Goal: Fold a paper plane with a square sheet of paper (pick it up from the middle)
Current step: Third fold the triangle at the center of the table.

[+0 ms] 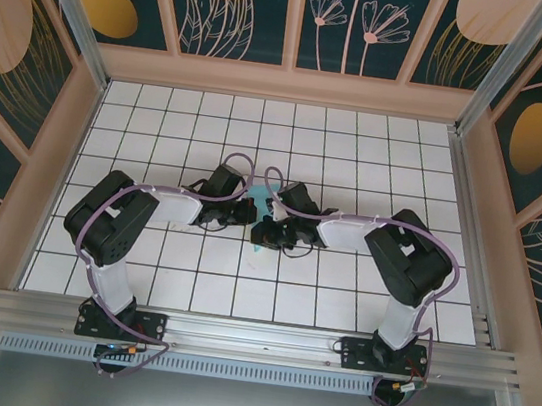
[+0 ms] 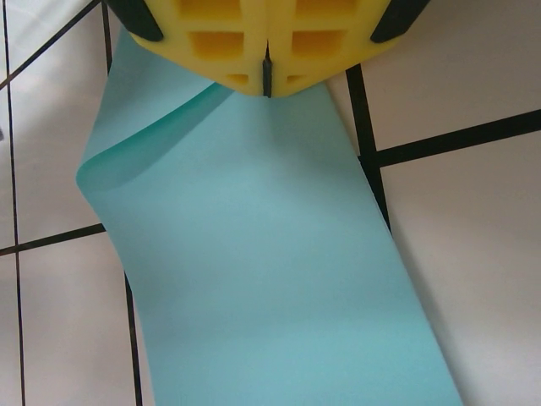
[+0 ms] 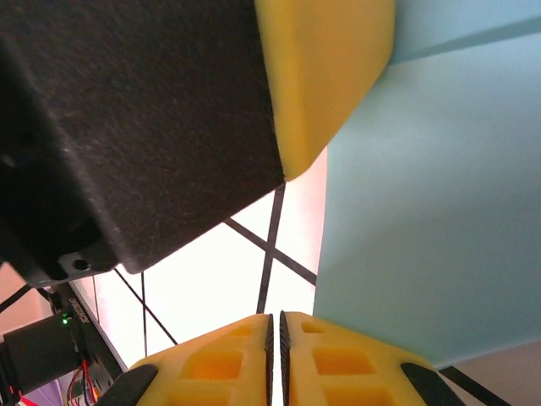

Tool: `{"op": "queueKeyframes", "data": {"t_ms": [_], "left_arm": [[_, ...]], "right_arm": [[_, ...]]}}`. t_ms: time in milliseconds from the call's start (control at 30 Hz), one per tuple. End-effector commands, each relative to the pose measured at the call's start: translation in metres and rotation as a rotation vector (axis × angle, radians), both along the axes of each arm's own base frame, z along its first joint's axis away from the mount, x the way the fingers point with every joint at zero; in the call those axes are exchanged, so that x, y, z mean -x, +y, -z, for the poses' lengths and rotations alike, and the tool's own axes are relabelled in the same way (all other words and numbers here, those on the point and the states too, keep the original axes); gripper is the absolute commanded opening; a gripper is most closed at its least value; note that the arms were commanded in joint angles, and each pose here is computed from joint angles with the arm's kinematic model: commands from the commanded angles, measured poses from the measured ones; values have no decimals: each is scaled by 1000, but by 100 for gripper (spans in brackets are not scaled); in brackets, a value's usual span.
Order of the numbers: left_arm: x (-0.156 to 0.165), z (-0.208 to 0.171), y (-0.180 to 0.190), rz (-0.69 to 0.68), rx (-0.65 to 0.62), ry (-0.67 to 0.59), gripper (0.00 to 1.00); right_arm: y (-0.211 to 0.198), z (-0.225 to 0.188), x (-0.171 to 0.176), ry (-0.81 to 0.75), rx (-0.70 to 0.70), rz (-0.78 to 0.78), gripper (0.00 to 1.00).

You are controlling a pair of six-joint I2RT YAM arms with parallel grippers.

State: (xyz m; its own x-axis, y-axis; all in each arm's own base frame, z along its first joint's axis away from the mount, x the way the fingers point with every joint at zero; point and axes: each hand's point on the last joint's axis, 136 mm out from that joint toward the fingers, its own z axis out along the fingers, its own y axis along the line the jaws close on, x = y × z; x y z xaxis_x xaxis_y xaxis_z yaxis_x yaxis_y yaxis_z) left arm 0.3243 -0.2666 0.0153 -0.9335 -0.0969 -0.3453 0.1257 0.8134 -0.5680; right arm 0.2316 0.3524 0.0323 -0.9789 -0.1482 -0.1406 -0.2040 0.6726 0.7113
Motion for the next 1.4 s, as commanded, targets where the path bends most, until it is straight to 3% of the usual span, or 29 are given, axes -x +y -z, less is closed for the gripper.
{"op": "queueKeyframes", "data": {"t_ms": [0, 533, 833, 1033, 1367], "left_arm": [[-5, 6, 7, -22, -47, -6, 2], [-4, 9, 10, -29, -61, -4, 2], [-6, 4, 7, -17, -50, -17, 2], [-8, 3, 5, -15, -45, -18, 3], [-8, 3, 6, -20, -46, -19, 4]], "right_arm": [[-1, 12, 12, 18, 19, -42, 13], [-1, 22, 18, 35, 36, -51, 13], [-21, -31, -25, -105, -40, 75, 15], [-27, -12, -43, -85, 34, 82, 14], [-23, 7, -38, -31, 51, 69, 14]]}}
